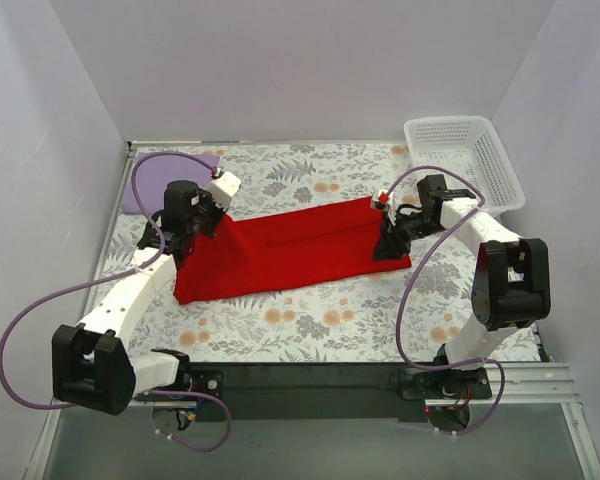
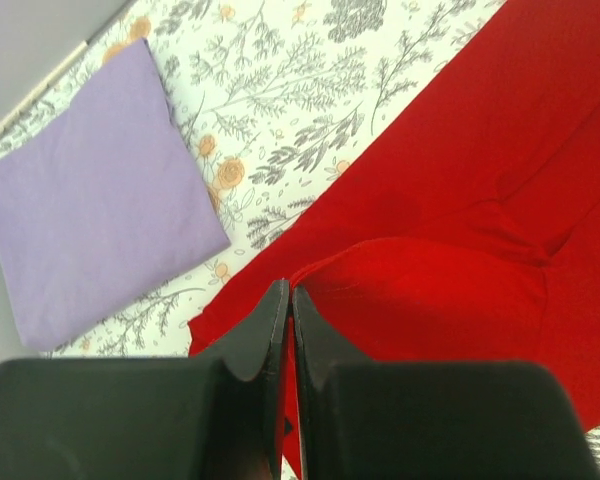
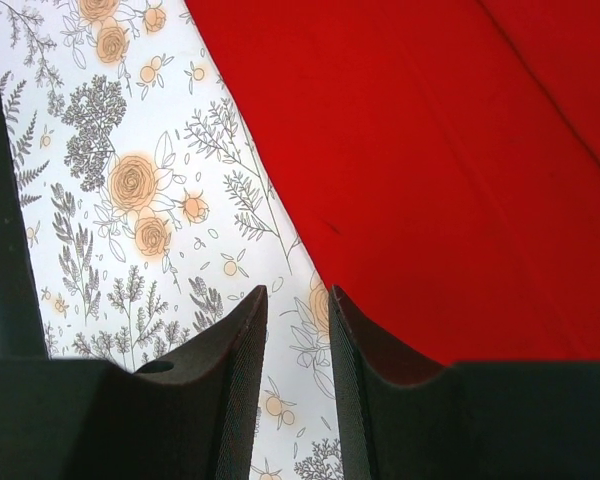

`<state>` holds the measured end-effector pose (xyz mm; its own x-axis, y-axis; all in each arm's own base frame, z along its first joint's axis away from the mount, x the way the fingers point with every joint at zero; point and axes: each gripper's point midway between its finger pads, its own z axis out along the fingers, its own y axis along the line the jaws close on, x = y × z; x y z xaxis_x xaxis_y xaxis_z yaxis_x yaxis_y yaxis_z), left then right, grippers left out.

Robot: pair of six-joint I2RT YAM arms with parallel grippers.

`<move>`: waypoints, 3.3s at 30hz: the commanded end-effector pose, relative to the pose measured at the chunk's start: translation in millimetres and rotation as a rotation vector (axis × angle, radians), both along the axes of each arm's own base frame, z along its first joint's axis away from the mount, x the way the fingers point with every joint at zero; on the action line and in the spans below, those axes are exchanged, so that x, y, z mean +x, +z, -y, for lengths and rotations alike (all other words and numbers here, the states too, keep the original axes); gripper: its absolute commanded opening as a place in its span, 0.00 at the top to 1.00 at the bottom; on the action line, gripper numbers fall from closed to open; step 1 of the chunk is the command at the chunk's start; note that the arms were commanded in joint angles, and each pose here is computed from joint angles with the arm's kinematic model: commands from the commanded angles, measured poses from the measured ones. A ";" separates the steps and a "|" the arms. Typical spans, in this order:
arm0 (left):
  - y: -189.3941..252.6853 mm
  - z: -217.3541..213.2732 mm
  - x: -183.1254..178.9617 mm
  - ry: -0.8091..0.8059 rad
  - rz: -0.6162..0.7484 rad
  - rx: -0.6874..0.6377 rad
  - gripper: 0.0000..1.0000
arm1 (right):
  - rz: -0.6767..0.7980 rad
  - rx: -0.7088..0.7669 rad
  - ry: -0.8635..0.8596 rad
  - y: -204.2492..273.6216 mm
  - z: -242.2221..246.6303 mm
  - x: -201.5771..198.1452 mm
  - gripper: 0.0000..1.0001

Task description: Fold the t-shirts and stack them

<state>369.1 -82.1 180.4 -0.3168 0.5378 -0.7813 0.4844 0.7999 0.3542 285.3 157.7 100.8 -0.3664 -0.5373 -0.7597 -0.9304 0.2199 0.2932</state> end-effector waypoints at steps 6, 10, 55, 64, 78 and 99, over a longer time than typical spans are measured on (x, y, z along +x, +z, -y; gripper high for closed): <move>19.0 5.6 -0.3 -0.073 0.093 -0.022 1.00 | -0.005 0.047 0.013 2.8 -3.9 -5.0 0.62; 22.4 6.4 -4.0 -0.083 0.113 -0.035 1.00 | -0.014 0.061 0.019 3.1 -6.4 -7.2 0.62; -94.0 -39.2 -75.2 0.219 -0.275 -0.001 1.00 | -0.219 0.086 0.250 42.9 -284.7 16.4 0.51; -94.2 -34.9 -78.1 0.219 -0.265 -0.039 1.00 | -0.252 0.066 0.015 2.1 -341.9 39.8 0.53; -90.5 -32.5 -77.1 0.214 -0.252 -0.057 1.00 | -0.242 0.042 -0.045 -28.5 -353.3 52.6 0.52; -86.4 -31.5 -76.1 0.210 -0.235 -0.063 1.00 | -0.265 0.021 -0.020 -42.1 -354.0 38.6 0.71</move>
<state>289.3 -47.7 83.4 -0.6265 0.4011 -0.6683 0.3706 0.9076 0.1972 322.5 505.3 51.8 -0.5838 -0.5257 -0.6188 -0.8017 0.2525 0.5418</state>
